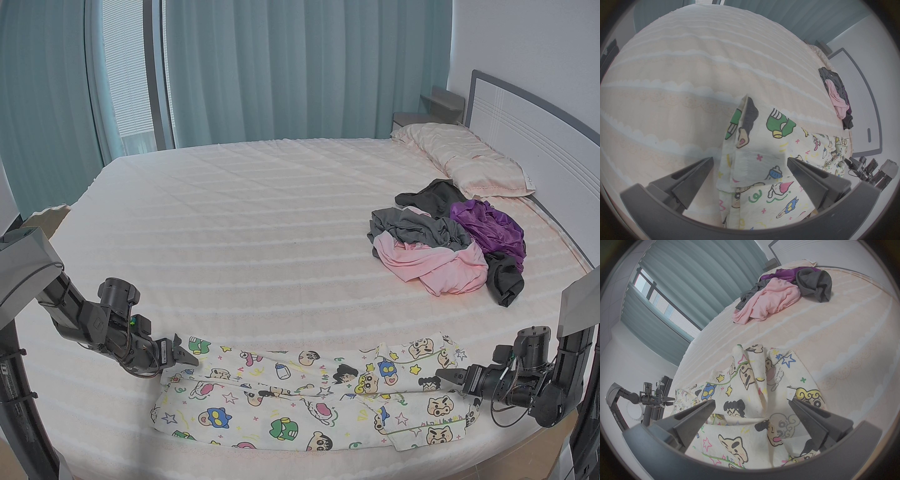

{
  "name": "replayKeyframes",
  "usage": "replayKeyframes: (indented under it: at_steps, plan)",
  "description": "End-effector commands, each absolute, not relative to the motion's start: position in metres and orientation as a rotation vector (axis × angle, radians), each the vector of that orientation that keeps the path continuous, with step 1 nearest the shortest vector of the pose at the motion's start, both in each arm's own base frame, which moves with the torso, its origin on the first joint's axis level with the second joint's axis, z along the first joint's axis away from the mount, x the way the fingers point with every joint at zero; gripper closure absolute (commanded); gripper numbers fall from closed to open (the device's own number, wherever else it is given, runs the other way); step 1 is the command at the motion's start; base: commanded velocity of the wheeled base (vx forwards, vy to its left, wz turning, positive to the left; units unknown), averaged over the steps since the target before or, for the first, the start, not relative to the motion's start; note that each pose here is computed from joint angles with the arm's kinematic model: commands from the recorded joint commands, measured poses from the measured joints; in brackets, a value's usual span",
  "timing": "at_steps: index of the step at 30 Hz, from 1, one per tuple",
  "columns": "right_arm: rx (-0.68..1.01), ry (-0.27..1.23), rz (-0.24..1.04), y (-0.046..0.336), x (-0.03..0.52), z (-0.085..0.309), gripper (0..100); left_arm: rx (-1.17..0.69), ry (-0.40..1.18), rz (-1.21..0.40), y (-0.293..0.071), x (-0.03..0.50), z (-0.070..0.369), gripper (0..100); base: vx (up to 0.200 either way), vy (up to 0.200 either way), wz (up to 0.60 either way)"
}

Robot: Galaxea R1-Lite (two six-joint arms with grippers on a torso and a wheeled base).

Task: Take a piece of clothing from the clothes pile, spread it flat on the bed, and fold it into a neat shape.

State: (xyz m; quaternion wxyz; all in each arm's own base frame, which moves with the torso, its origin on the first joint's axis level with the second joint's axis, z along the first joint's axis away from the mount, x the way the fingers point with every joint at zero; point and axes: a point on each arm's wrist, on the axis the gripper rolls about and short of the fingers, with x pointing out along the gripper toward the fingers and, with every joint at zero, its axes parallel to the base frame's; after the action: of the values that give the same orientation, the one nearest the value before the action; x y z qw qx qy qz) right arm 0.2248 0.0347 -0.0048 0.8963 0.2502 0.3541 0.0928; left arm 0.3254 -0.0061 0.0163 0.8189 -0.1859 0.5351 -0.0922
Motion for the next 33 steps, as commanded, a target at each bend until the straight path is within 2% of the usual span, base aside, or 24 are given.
replayKeyframes:
  at_steps: [1, 5, 6, 16, 26, 33]
  plan:
    - [0.518, 0.735, 0.194, 0.035, 0.225, -0.005, 0, -0.414, 1.156, -0.218, -0.007, 0.327, 0.011, 0, 0.000, 0.000, 0.00]
    - [0.518, 0.739, 0.195, 0.035, 0.224, -0.006, 0, -0.445, 1.160, -0.260, -0.007, 0.326, 0.011, 0, 0.000, 0.000, 0.00]
    - [0.518, 0.739, 0.195, 0.035, 0.224, -0.006, 0, -0.446, 1.162, -0.265, -0.008, 0.326, 0.011, 100, 0.000, 0.000, 0.00]
    - [0.518, 0.740, 0.194, 0.035, 0.225, -0.006, 0, -0.455, 1.171, -0.262, -0.006, 0.319, 0.015, 100, 0.000, 0.000, 0.00]
    - [0.520, 0.721, 0.189, 0.033, 0.226, -0.003, 0, -0.449, 1.147, -0.256, -0.002, 0.313, 0.038, 100, 0.000, 0.000, 0.00]
    - [0.508, 0.670, 0.167, 0.024, 0.229, 0.000, 0, -0.398, 1.149, -0.246, 0.014, 0.307, 0.045, 100, 0.000, 0.000, 0.00]
